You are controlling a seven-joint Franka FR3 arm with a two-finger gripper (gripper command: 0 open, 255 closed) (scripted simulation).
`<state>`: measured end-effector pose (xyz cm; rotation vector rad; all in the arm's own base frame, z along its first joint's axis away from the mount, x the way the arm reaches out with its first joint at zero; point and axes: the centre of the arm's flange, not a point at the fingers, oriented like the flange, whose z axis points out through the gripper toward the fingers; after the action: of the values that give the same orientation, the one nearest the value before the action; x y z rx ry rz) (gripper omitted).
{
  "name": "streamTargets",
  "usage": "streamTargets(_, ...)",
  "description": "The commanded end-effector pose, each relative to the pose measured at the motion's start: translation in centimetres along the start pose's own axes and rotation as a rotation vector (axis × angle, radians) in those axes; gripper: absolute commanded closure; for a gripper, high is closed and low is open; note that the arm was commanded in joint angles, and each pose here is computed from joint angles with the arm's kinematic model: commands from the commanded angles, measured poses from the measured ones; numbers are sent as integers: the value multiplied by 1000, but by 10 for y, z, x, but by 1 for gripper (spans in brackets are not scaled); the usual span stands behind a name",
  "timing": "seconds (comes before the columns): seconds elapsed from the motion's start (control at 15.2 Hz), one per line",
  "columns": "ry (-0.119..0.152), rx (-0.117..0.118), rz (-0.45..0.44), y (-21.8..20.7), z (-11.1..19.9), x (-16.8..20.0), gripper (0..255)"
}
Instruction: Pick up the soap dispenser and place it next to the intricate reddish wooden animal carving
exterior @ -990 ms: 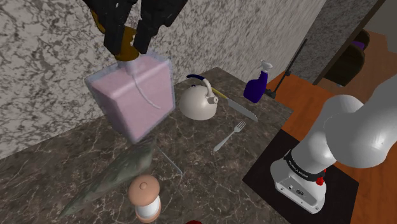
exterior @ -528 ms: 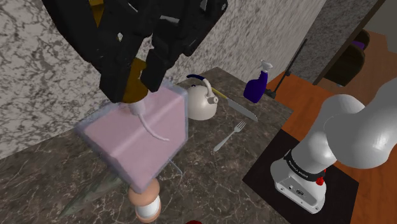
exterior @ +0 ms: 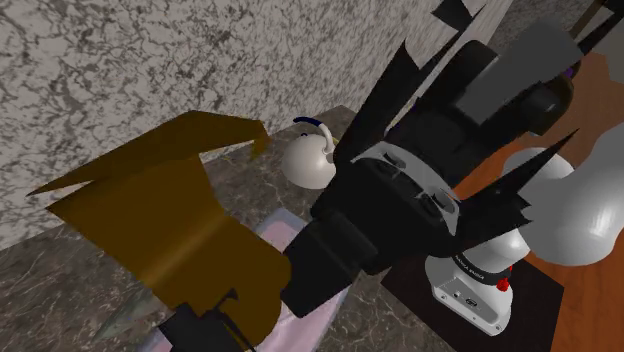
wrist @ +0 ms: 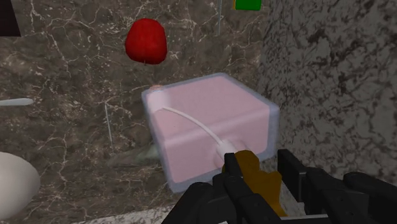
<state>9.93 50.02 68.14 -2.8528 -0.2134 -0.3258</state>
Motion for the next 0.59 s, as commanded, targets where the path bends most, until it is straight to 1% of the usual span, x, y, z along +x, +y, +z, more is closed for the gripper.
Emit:
streamTargets(0.0,0,0,2,-13,0,-24,255)
streamTargets(0.53,0,0,2,-65,-10,-115,255)
